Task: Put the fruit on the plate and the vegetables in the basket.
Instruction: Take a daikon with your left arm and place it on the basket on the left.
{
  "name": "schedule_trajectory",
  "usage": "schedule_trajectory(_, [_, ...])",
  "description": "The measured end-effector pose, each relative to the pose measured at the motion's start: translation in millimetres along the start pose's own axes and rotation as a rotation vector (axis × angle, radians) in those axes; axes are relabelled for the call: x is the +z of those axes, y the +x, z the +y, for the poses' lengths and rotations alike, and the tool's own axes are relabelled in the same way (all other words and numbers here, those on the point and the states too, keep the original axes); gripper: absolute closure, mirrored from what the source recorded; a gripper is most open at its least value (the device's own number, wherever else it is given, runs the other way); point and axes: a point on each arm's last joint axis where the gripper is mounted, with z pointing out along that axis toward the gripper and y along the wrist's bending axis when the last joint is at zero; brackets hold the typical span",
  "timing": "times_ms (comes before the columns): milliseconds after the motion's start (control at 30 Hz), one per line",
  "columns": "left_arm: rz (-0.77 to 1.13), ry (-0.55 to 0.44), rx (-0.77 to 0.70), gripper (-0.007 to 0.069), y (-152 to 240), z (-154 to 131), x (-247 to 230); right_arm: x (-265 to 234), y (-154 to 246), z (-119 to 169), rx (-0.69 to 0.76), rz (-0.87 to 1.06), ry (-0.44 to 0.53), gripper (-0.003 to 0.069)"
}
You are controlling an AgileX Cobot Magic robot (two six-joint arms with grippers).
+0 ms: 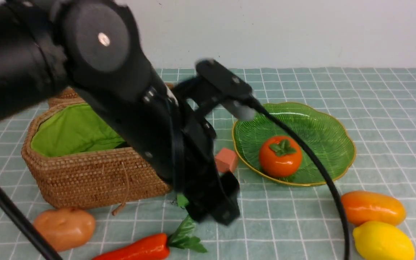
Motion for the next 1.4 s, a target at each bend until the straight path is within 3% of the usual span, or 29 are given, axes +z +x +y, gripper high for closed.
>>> schedule_trajectory(167, [0.155,0.003,0.062,0.0049,4,-25,63,0,0,0,0.000,0.000,0.000,0.0417])
schedule_trajectory(533, [0.370,-0.047,0.092,0.0060,19,-27,158,0,0,0,0.000,0.000,0.000,0.0417])
schedule_trajectory(700, [0.424,-0.071,0.122,0.0106,24,-23,163,0,0,0,0.000,0.000,0.000,0.0417])
schedule_trajectory(900, [0.469,-0.124,0.172,0.0106,17,-18,146,0,0,0,0.000,0.000,0.000,0.0417])
schedule_trajectory(967, [0.444,-0.166,0.195,0.0106,6,-16,128,0,0,0,0.000,0.000,0.000,0.0417])
schedule_trajectory(1167, [0.272,-0.514,0.246,0.0106,-25,12,32,0,0,0,0.000,0.000,0.000,0.0417])
schedule_trajectory(1267, [0.199,-0.683,0.206,0.0106,-23,44,-9,0,0,0,0.000,0.000,0.000,0.0417])
schedule_trajectory(1367, [0.147,-0.774,0.136,0.0106,-16,77,-34,0,0,0,0.000,0.000,0.000,0.0417])
schedule_trajectory(1400, [0.106,-0.829,0.056,0.0106,-7,106,-48,0,0,0,0.000,0.000,0.000,0.0417])
